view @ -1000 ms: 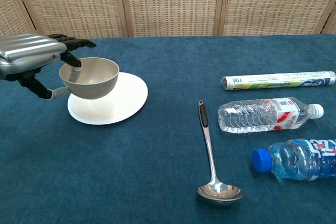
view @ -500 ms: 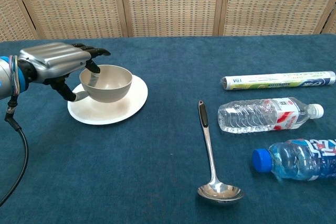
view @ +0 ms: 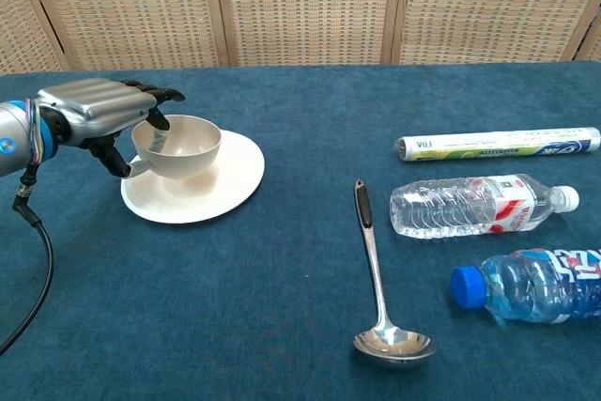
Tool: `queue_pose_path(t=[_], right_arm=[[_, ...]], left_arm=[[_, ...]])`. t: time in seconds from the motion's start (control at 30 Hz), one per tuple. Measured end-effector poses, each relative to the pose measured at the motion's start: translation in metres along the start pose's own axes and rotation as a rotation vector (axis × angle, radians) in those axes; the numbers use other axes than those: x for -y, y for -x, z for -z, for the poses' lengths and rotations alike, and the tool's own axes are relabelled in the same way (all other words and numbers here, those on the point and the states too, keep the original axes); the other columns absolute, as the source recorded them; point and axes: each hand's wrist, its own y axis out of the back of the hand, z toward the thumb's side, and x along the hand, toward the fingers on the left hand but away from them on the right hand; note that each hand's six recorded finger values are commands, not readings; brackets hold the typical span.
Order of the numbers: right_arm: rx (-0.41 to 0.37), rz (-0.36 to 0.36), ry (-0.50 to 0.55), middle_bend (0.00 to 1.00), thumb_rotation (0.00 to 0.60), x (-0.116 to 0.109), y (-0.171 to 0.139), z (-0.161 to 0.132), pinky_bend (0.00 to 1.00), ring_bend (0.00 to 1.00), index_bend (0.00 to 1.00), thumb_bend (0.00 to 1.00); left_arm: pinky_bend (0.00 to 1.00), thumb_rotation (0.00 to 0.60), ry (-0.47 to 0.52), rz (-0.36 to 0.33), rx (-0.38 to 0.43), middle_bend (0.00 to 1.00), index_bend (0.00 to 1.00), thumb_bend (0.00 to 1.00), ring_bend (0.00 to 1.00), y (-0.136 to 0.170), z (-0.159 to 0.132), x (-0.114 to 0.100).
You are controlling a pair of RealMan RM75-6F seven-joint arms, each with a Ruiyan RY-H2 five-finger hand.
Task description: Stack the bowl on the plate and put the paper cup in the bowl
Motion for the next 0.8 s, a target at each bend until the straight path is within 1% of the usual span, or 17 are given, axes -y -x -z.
queue_pose_path(t=[0.23,0.3,0.4,0.47,0.57,0.63,0.67,0.8], right_arm=[[-0.001,-0.005,-0.002,0.00,0.600,0.002,0.001,-0.001,0.00,0.00,0.01,0.14],[0.000,-0.005,-0.001,0.00,0.600,0.002,0.001,0.000,0.00,0.00,0.01,0.14],[0.000,-0.002,0.000,0.00,0.600,0.001,0.001,0.000,0.00,0.00,0.01,0.14],[0.000,-0.001,0.002,0.00,0.600,0.000,0.000,0.000,0.00,0.00,0.01,0.14],[0.000,0.000,0.001,0.00,0.600,0.000,0.000,0.000,0.00,0.00,0.01,0.14],[-0.001,0.000,0.001,0.00,0.600,0.000,0.000,0.000,0.00,0.00,0.01,0.14],[-0.003,0.000,0.000,0.00,0.600,0.000,0.000,-0.001,0.00,0.00,0.01,0.14],[-0.004,0.000,-0.002,0.00,0.600,0.000,0.000,-0.001,0.00,0.00,0.01,0.14]], left_arm=[[0.00,0.600,0.020,0.018,-0.012,0.00,0.62,0.42,0.00,-0.009,-0.007,0.007],[0.00,0.600,0.013,0.020,-0.012,0.00,0.59,0.42,0.00,-0.009,-0.008,0.009],[0.00,0.600,0.008,0.021,-0.014,0.00,0.50,0.40,0.00,-0.009,-0.008,0.011],[0.00,0.600,0.013,0.020,-0.016,0.00,0.40,0.32,0.00,-0.007,-0.008,0.011],[0.00,0.600,0.020,0.021,-0.018,0.00,0.30,0.21,0.00,-0.004,-0.004,0.010],[0.00,0.600,0.023,0.022,-0.021,0.00,0.28,0.15,0.00,-0.002,-0.001,0.010],[0.00,0.600,0.026,0.021,-0.022,0.00,0.27,0.14,0.00,-0.001,0.000,0.010],[0.00,0.600,0.047,0.019,-0.029,0.00,0.27,0.12,0.00,0.004,0.008,0.008]])
